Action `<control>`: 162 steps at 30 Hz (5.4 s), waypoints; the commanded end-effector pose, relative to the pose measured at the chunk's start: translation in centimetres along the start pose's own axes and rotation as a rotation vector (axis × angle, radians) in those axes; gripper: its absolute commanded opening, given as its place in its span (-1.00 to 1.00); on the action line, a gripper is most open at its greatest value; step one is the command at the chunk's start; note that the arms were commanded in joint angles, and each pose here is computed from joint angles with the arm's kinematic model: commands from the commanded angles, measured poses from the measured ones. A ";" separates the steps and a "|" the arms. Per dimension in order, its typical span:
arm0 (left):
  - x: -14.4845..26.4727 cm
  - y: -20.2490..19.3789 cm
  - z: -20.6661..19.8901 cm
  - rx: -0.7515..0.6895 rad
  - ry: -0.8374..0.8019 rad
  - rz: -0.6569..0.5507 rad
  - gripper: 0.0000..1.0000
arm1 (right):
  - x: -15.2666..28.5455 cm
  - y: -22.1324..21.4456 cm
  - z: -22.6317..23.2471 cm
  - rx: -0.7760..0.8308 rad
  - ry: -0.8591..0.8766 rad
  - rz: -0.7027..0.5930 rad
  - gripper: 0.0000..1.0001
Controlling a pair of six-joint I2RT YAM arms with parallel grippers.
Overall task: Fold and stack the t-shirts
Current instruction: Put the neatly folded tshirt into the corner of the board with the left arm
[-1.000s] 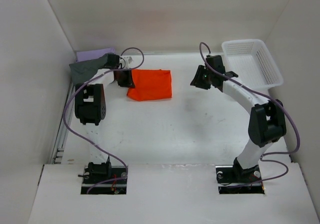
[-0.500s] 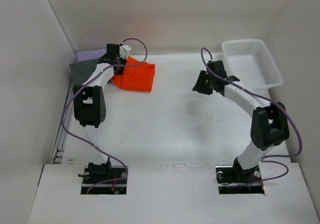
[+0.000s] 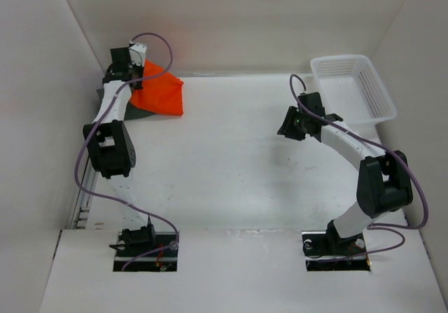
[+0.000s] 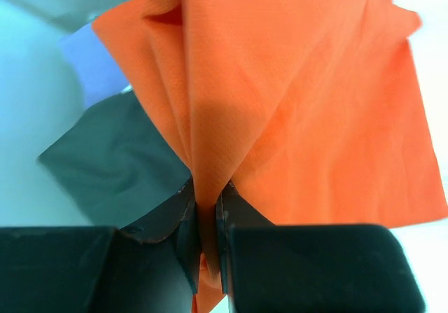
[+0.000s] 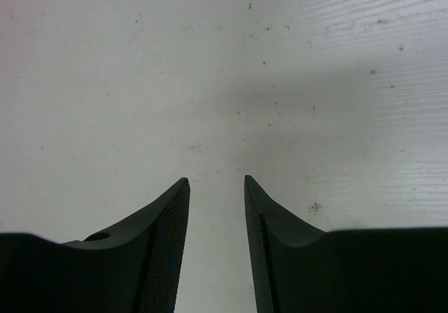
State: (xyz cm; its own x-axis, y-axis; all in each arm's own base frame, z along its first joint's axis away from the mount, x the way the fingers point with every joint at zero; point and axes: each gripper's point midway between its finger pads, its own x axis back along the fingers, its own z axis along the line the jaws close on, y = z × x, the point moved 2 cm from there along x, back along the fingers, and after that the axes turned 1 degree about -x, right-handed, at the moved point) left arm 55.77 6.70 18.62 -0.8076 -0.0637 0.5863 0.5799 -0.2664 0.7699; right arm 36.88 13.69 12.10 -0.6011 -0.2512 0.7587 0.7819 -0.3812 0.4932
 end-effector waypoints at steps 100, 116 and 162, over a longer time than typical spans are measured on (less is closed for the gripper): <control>24.7 -21.0 -20.6 -0.176 -0.708 0.073 0.37 | 12.3 -19.4 -2.1 -0.025 0.015 0.150 1.00; 24.8 -20.6 -20.0 -0.162 -0.683 0.043 0.41 | 15.2 -15.9 -3.0 -0.055 0.091 -0.043 1.00; 27.2 -15.5 -11.6 0.152 -0.170 -0.190 1.00 | 18.5 -7.2 -6.3 0.195 -0.086 -0.298 1.00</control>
State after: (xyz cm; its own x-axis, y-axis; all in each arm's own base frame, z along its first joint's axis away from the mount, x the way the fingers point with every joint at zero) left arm 23.25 -2.02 19.70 -0.8698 0.1490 0.4703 0.4505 -0.1487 0.8803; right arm 18.62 5.77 19.37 -0.7814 -0.0540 0.6217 0.6167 -0.2187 0.7562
